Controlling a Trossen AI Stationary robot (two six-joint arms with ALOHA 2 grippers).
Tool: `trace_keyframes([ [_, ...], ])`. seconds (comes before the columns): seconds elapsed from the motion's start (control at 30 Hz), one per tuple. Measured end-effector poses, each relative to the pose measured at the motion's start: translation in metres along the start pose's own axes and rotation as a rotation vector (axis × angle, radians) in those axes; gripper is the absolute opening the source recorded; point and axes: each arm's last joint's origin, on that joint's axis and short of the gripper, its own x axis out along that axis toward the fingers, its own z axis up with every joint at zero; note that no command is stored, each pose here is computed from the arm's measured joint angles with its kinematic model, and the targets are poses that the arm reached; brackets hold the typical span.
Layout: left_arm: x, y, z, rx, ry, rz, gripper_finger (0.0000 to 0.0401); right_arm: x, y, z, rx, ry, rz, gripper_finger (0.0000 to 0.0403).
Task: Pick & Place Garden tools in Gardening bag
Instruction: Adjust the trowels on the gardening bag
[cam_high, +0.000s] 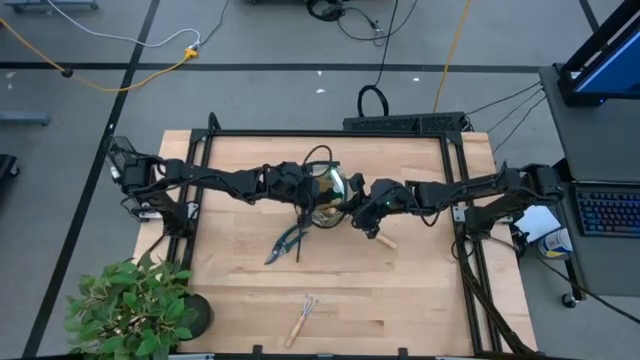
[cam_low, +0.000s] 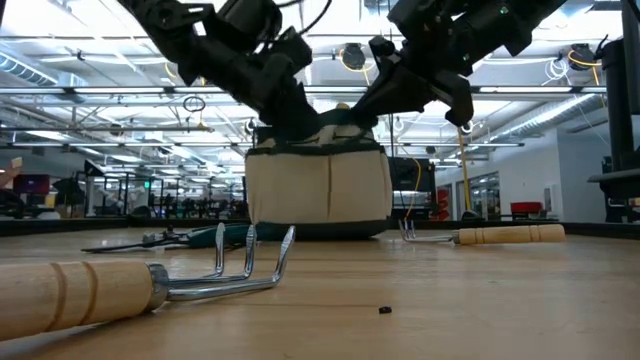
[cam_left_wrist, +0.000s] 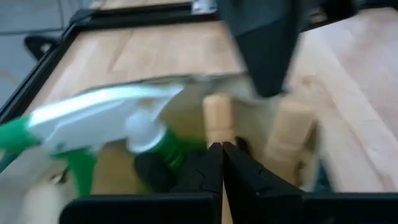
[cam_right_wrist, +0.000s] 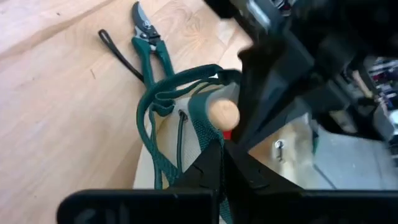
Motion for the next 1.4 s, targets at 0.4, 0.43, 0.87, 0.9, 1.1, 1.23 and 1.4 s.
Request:
trace_keyframes([
  [0.4, -0.023, 0.003, 0.013, 0.009, -0.029, 0.013, 0.0043, 0.0, 0.001, 0.0, 0.006, 0.01, 0.014, 0.0],
  [0.43, -0.026, 0.0, 0.016, 0.023, -0.034, 0.009, 0.0045, 0.0, 0.002, -0.001, 0.006, 0.012, 0.015, 0.0],
  [0.87, -0.024, -0.027, 0.018, 0.2, -0.029, -0.061, 0.0047, 0.0, 0.001, 0.0, -0.001, 0.01, 0.014, 0.0],
  [0.9, -0.023, -0.028, 0.018, 0.196, -0.037, -0.065, 0.0047, 0.0, 0.001, 0.0, 0.001, 0.01, 0.014, 0.0],
  [1.1, -0.017, -0.029, 0.018, 0.181, -0.062, -0.06, 0.0047, 0.0, 0.001, 0.0, 0.005, 0.004, 0.013, 0.0],
  [1.23, -0.018, -0.029, 0.022, 0.183, -0.092, -0.054, 0.0047, 0.0, 0.001, 0.0, 0.031, 0.004, 0.013, 0.0],
  [1.4, -0.017, -0.029, 0.019, 0.175, -0.063, -0.061, 0.0068, 0.0, 0.001, 0.0, 0.039, 0.004, 0.013, 0.0],
])
